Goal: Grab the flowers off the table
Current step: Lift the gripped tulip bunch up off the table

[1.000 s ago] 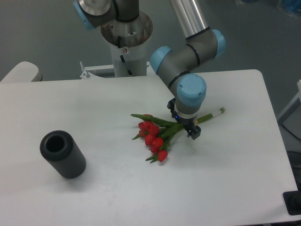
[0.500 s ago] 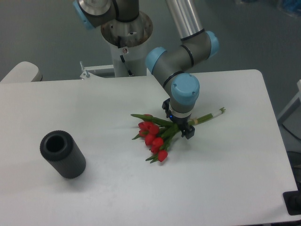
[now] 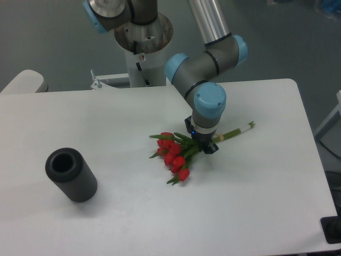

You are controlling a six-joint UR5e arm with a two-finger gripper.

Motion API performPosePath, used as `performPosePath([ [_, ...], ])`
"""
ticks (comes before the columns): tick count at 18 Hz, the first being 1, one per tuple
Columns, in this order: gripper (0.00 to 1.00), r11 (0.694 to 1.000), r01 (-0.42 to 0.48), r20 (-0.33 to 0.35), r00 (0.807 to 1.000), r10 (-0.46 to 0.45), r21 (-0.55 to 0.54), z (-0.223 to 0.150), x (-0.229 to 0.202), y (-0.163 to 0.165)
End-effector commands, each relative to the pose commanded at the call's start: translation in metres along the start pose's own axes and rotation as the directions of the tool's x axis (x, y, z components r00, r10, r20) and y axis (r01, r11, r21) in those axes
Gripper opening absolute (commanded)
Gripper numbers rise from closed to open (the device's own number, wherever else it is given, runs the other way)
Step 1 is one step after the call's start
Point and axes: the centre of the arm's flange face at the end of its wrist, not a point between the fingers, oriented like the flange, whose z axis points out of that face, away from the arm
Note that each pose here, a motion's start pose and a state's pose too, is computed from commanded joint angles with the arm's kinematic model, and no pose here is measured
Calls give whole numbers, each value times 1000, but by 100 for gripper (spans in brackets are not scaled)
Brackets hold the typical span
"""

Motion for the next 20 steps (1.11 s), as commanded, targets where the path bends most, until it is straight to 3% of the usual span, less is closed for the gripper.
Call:
performPosePath([
  [7,25,1000,-12,78,997,11,10,-45,-31,0],
  [13,25,988,-36,111,994,19,149,-130,-62,-30],
  [16,25,956,13,109,993,-46,292,-164,-77,-45],
  [20,25,861,96,80,985,-156,499,-190,-88,-48],
])
